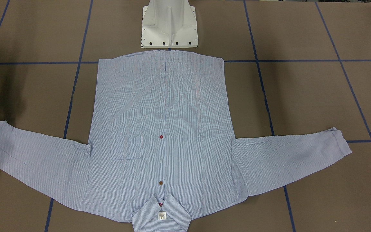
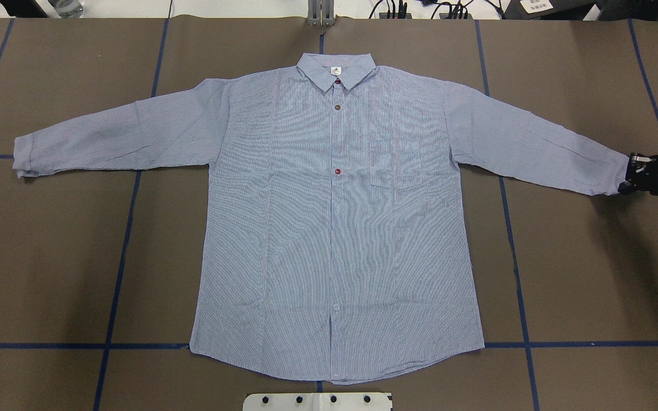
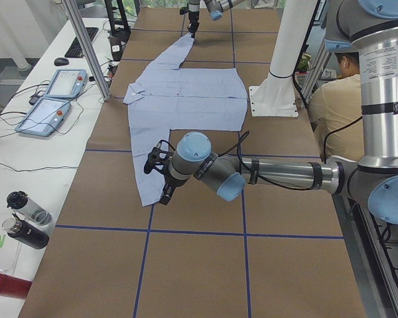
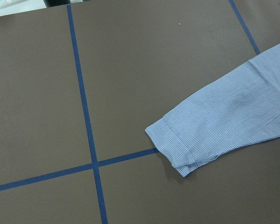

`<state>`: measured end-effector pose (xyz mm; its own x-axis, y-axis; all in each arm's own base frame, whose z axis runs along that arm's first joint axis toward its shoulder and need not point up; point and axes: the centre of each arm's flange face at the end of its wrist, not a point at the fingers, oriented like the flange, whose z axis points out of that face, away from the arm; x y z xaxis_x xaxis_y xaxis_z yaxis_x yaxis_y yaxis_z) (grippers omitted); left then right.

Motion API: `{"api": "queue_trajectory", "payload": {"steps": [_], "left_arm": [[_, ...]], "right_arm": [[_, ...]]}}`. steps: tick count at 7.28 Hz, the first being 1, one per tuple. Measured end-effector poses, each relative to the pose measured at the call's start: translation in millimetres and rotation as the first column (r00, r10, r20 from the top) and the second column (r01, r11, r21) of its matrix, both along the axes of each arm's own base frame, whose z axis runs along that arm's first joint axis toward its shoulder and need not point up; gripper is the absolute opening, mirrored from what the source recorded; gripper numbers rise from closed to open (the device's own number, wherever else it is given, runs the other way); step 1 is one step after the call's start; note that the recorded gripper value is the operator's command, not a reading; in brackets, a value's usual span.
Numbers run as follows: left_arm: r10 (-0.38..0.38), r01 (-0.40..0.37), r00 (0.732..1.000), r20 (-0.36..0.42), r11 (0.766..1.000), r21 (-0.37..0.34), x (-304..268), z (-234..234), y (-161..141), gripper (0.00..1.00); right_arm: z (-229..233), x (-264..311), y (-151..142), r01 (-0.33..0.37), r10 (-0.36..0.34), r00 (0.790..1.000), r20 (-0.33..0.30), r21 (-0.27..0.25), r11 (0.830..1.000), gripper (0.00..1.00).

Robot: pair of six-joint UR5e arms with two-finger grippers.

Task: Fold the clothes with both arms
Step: 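Grasp the cuff of the sleeve nearest the right gripper, then carry the sleeve across the shirt front toward the collar with right gripper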

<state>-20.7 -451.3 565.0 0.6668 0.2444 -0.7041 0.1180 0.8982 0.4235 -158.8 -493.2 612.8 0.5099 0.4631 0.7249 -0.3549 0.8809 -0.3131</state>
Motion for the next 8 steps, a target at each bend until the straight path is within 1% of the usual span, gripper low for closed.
{"api": "queue_trajectory", "payload": {"steps": [2, 3, 4, 5, 6, 7, 8], "left_arm": [[0.001, -0.001, 1.0, 0.0, 1.0, 0.003, 0, -1, 0, 0.99], [0.001, -0.001, 1.0, 0.0, 1.0, 0.006, 0, -2, 0, 0.99], [0.001, -0.001, 1.0, 0.001, 1.0, 0.008, 0, -3, 0, 0.99], [0.001, -0.001, 1.0, 0.003, 1.0, 0.011, 0, -3, 0, 0.99], [0.001, -0.001, 1.0, 0.003, 1.0, 0.014, 0, -4, 0, 0.99], [0.001, -0.001, 1.0, 0.004, 1.0, 0.02, 0, -7, 0, 0.99], [0.0, 0.0, 1.0, 0.004, 1.0, 0.028, -1, -11, 1, 0.99]], "right_arm": [[-64, -14, -27, -0.012, 0.007, 0.999, 0.045, 0.1, 0.995, 0.0], [-98, -32, -43, -0.006, -0.004, 0.998, 0.069, 0.147, 0.989, 0.0], [-136, -59, -59, 0.007, -0.023, 0.996, 0.084, 0.183, 0.983, 0.0], [-182, -93, -77, 0.018, -0.034, 0.996, 0.079, 0.197, 0.98, 0.0], [-233, -136, -89, 0.028, -0.043, 0.997, 0.066, 0.205, 0.978, 0.0], [-282, -183, -90, 0.034, -0.047, 0.997, 0.053, 0.223, 0.974, 0.0], [-324, -227, -83, 0.04, -0.054, 0.997, 0.046, 0.259, 0.965, 0.0]]}}
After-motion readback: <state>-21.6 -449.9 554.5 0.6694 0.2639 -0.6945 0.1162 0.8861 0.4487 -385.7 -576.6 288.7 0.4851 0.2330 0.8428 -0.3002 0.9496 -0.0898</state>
